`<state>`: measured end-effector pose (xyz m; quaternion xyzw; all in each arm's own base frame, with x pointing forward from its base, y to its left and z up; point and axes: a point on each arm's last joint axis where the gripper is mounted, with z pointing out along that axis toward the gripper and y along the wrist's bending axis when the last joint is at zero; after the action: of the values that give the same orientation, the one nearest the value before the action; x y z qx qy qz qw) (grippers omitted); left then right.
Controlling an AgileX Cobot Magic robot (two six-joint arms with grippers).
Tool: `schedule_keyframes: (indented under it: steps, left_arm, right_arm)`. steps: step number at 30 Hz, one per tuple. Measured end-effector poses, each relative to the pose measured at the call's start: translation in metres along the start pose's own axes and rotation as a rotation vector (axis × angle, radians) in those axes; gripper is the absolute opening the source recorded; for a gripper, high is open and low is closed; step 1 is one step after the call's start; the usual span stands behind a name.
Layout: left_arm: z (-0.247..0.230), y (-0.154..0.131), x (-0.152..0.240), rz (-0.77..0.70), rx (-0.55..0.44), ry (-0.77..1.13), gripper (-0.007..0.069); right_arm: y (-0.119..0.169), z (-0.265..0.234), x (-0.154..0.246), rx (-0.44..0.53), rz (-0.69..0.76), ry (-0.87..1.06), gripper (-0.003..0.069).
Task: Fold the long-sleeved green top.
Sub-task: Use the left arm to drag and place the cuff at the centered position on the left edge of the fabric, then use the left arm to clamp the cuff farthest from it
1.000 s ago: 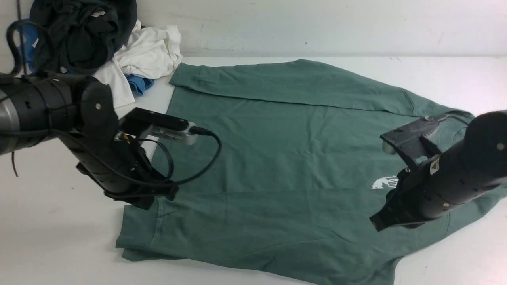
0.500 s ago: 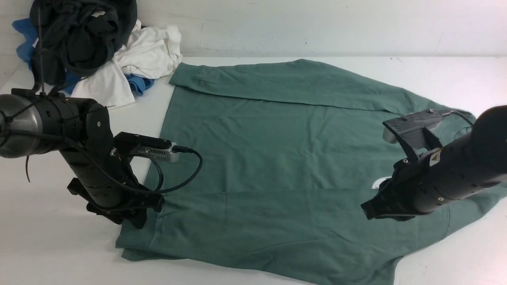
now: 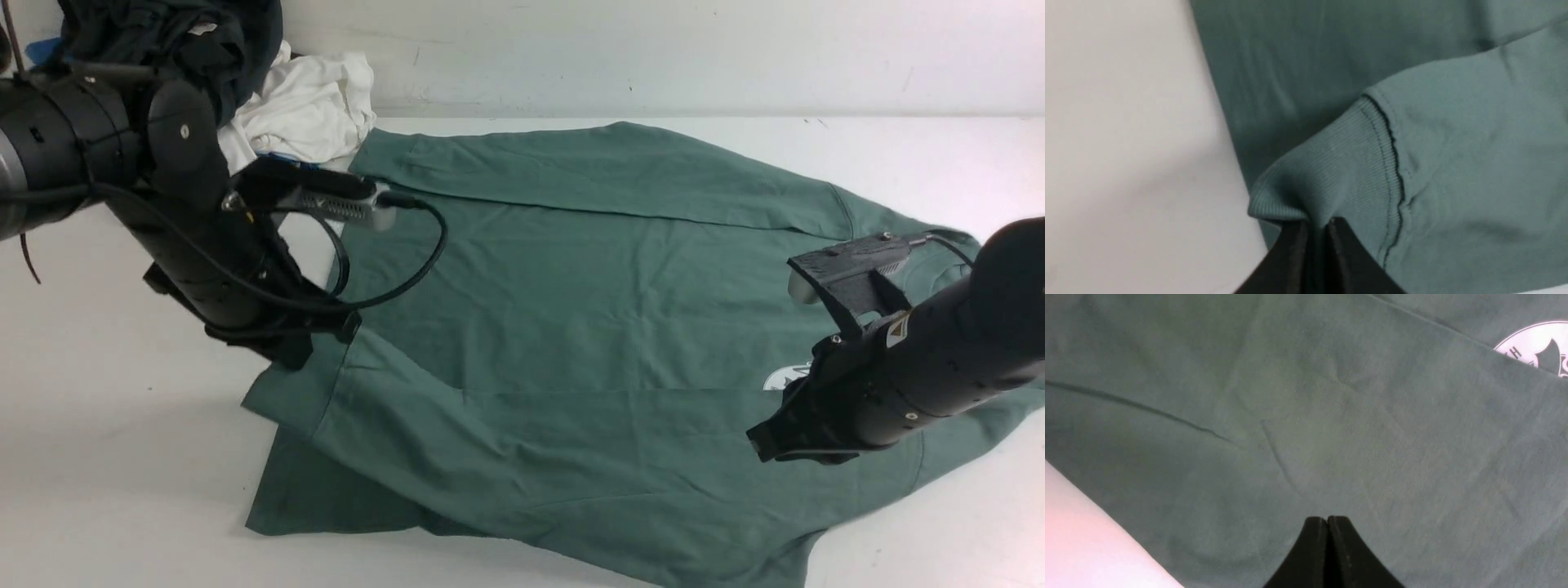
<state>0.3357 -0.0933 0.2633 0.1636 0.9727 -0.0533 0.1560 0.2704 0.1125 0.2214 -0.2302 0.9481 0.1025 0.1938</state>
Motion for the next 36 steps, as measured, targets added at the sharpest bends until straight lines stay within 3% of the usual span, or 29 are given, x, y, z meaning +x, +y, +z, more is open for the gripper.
schedule_keyframes:
  steps: [4,11,15,23,26,29,30,32,36]
  left_arm:
    - [-0.023,-0.009,-0.022,0.079,-0.051,-0.106,0.0023]
    - [-0.039,0.009,-0.083,0.107,-0.221,-0.348,0.0023]
    - [0.004,0.013,-0.112,0.088,-0.214,-0.315,0.0023]
    - [0.095,0.038,-0.13,0.041,-0.219,-0.169,0.0068]
    - [0.103,0.045,-0.135,0.018,-0.223,-0.173,0.0107]
    - [0.106,0.048,-0.141,0.01,-0.231,-0.19,0.0235]
    - [0.106,0.048,-0.141,0.011,-0.233,-0.192,0.0235]
    - [0.097,0.05,-0.147,0.024,-0.258,-0.224,0.034]
    - [0.08,0.05,-0.154,0.022,-0.275,-0.242,0.0403]
  right_arm:
    - [0.0,0.0,0.0,0.001,-0.014,0.001,-0.001]
    - [-0.002,0.0,0.001,0.02,-0.039,0.006,-0.001]
    - [-0.003,0.0,-0.001,0.03,-0.044,-0.013,-0.001]
    - [-0.004,0.0,-0.005,0.041,-0.045,-0.049,-0.001]
    - [-0.004,0.0,-0.006,0.043,-0.04,-0.069,-0.001]
    - [-0.002,0.0,-0.009,0.035,-0.034,-0.098,-0.0008]
    - [-0.002,0.0,-0.009,0.035,-0.036,-0.097,-0.0008]
    - [0.002,0.0,-0.013,0.036,-0.072,-0.136,-0.0005]
    - [0.013,0.005,-0.02,0.035,-0.127,-0.203,-0.0002]
